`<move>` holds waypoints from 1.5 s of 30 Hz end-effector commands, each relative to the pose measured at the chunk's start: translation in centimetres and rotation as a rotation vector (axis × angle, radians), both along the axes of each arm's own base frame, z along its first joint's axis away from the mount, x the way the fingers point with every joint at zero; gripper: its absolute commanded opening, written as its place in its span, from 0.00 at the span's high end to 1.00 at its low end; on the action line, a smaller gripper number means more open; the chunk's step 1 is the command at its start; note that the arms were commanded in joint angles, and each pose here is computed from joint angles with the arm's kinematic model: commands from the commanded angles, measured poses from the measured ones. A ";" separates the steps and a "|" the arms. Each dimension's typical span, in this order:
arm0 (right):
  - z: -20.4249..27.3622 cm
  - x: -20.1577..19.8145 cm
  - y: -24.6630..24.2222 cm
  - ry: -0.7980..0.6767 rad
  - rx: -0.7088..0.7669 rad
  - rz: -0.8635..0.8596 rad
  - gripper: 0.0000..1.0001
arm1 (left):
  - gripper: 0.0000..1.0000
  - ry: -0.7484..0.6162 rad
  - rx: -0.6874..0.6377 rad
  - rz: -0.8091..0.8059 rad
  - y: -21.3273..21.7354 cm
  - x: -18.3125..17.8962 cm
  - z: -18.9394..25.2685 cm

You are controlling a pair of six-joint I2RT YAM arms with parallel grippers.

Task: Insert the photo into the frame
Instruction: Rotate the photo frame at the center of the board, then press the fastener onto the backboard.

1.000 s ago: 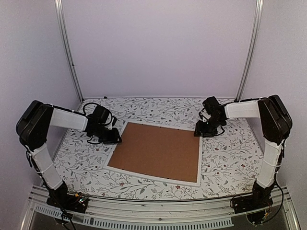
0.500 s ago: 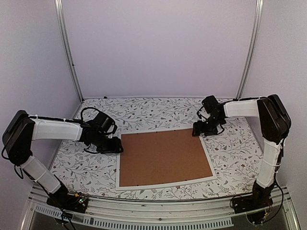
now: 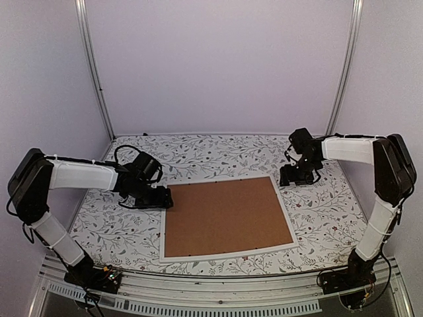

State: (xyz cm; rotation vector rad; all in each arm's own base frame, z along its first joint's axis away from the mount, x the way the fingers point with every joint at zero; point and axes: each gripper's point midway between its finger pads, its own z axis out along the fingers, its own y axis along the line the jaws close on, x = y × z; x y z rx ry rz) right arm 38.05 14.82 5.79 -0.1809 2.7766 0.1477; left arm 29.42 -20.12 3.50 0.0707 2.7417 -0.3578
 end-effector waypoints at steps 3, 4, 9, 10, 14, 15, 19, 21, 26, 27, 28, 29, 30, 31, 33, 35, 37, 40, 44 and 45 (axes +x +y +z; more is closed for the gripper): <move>-0.9 -0.1 -0.7 0.028 -0.064 -0.008 0.30 | 0.24 -0.027 0.030 0.000 0.2 0.8 0.4; -1.0 -0.2 -0.6 0.032 -0.066 -0.006 0.30 | 0.24 -0.026 0.034 0.001 0.2 0.8 0.3; -1.6 -0.6 -0.2 0.047 -0.074 0.007 0.30 | 0.24 -0.019 0.035 0.001 0.2 0.8 0.0; -1.7 -0.7 0.0 0.049 -0.075 0.012 0.30 | 0.24 -0.018 0.035 0.001 0.2 0.8 0.0; -2.5 -1.2 0.6 0.069 -0.080 0.025 0.30 | 0.25 -0.016 0.038 0.002 0.3 0.7 -0.1; -2.6 -1.3 0.7 0.072 -0.084 0.027 0.30 | 0.25 -0.014 0.038 0.000 0.2 0.6 -0.1; -3.3 -1.8 0.7 0.088 -0.092 0.027 0.30 | 0.25 -0.007 0.042 0.001 0.4 0.4 -0.4; -3.5 -2.1 0.7 0.093 -0.097 0.025 0.30 | 0.25 -0.006 0.042 0.001 0.4 0.4 -0.4; -3.6 -2.3 0.2 0.093 -0.114 0.017 0.30 | 0.25 -0.005 0.040 -0.001 0.3 0.4 -0.5; -3.6 -2.3 0.1 0.092 -0.119 0.014 0.30 | 0.25 -0.005 0.040 -0.002 0.3 0.4 -0.5; -3.7 -2.3 0.0 0.093 -0.125 0.013 0.30 | 0.25 -0.004 0.041 -0.003 0.3 0.3 -0.5; -3.7 -2.3 -0.1 0.093 -0.127 0.012 0.30 | 0.25 -0.004 0.040 -0.001 0.3 0.3 -0.5; -3.8 -2.3 -0.1 0.094 -0.128 0.012 0.30 | 0.25 -0.003 0.040 -0.001 0.3 0.3 -0.5; -3.8 -2.3 0.0 0.095 -0.127 0.014 0.30 | 0.25 -0.003 0.041 -0.001 0.3 0.2 -0.6; -3.9 -2.3 0.0 0.097 -0.126 0.014 0.30 | 0.25 -0.001 0.044 0.001 0.5 0.2 -0.6; -3.9 -2.3 0.2 0.098 -0.120 0.018 0.30 | 0.25 -0.001 0.045 0.000 0.5 0.1 -0.7; -4.0 -2.4 0.5 0.100 -0.119 0.024 0.30 | 0.25 0.001 0.046 0.002 0.5 0.1 -0.8; -4.1 -2.6 1.1 0.105 -0.120 0.036 0.30 | 0.25 0.008 0.044 -0.002 0.5 -0.1 -1.1; -4.4 -3.0 1.6 0.113 -0.138 0.040 0.30 | 0.26 0.016 0.046 -0.002 0.5 -0.3 -1.6; -4.6 -3.2 1.7 0.115 -0.151 0.041 0.30 | 0.26 0.019 0.045 -0.002 0.5 -0.4 -1.7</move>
